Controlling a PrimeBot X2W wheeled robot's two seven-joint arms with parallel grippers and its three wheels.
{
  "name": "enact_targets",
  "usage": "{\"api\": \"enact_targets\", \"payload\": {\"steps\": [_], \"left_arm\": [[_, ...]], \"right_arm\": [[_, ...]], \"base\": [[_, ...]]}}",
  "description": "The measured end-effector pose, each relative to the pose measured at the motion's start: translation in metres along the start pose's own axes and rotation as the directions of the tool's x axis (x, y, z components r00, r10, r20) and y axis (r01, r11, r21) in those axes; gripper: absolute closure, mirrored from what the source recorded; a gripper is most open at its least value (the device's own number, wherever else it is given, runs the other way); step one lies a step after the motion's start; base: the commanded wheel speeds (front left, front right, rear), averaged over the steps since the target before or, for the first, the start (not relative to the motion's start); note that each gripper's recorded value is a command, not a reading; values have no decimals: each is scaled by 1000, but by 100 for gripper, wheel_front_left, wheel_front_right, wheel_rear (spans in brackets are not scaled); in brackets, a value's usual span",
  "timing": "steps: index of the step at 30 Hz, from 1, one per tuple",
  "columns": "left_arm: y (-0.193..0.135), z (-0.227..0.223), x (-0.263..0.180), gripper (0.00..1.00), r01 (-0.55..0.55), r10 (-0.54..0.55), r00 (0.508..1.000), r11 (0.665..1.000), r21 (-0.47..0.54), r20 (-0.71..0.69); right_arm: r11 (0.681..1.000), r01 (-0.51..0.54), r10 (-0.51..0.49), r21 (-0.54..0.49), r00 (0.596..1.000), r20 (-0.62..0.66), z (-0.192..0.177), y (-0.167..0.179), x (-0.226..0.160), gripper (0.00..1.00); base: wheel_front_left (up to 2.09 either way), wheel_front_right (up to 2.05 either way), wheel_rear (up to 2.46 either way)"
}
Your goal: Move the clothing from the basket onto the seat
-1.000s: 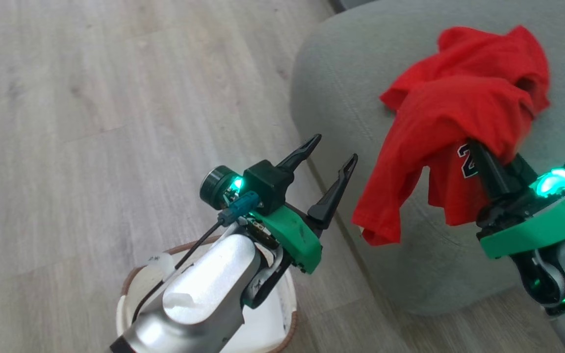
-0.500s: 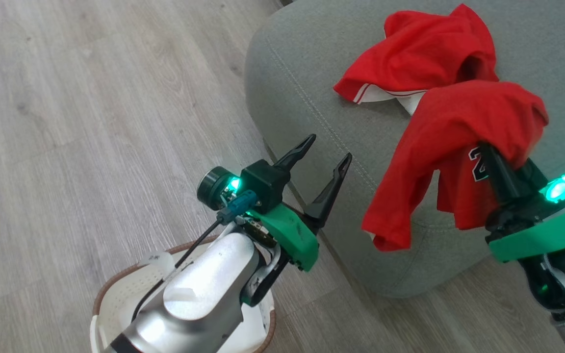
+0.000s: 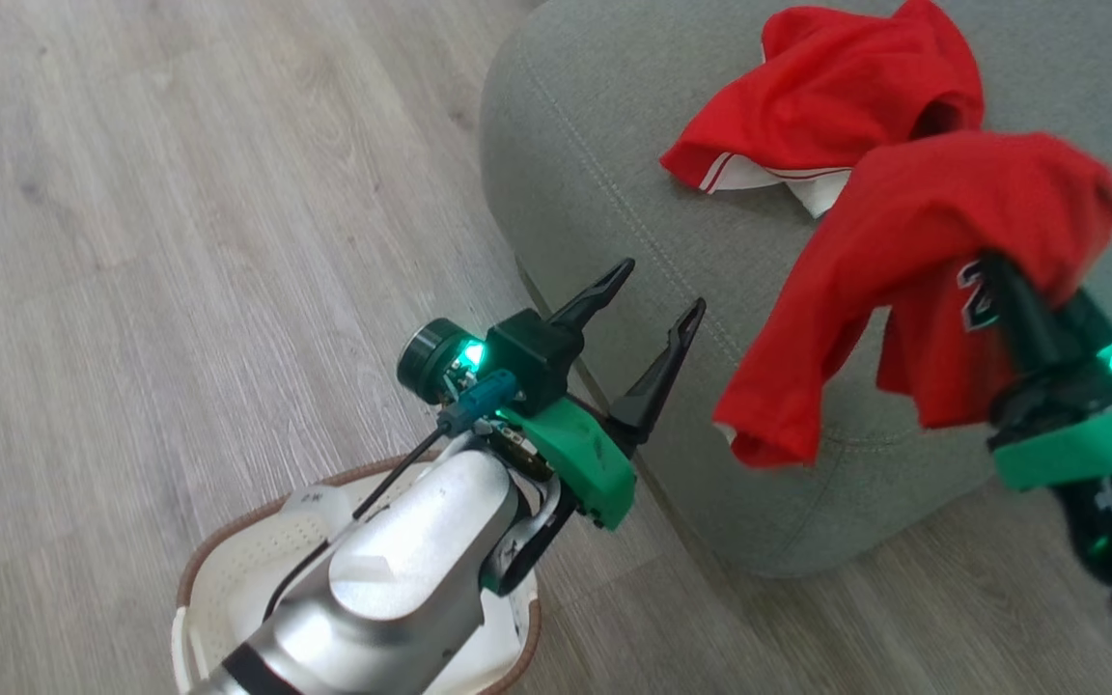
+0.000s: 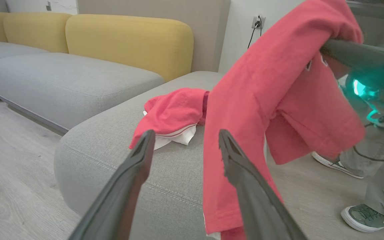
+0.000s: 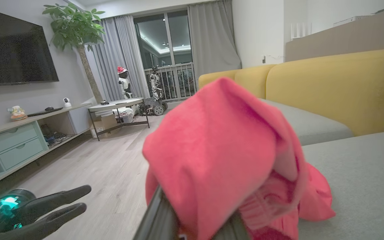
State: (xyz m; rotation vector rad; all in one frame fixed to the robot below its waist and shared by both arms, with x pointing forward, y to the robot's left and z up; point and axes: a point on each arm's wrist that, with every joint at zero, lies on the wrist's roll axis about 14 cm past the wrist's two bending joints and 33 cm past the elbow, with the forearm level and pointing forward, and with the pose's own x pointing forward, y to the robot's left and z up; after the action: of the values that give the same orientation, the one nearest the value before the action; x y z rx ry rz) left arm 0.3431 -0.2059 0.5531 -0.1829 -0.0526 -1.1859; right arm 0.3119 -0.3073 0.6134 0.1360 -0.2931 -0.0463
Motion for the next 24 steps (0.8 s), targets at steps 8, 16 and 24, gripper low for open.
{"api": "enact_targets", "payload": {"steps": [8,16,24], "left_arm": [[14,-5,6,0,-8,8,1000,1000,-4,-3],[34,-20,15,0,-14,14,999,1000,-14,-29],[50,-42,19,0,-20,18,998,999,-39,-60]], "right_arm": [[999,19,-18,-32,998,56,26,-25,43,100],[995,92,-91,-40,996,23,25,-67,92,100],[992,110,-110,-60,994,9,24,-87,144,100]], "base": [[0,0,0],[0,0,0],[0,0,0]]}}
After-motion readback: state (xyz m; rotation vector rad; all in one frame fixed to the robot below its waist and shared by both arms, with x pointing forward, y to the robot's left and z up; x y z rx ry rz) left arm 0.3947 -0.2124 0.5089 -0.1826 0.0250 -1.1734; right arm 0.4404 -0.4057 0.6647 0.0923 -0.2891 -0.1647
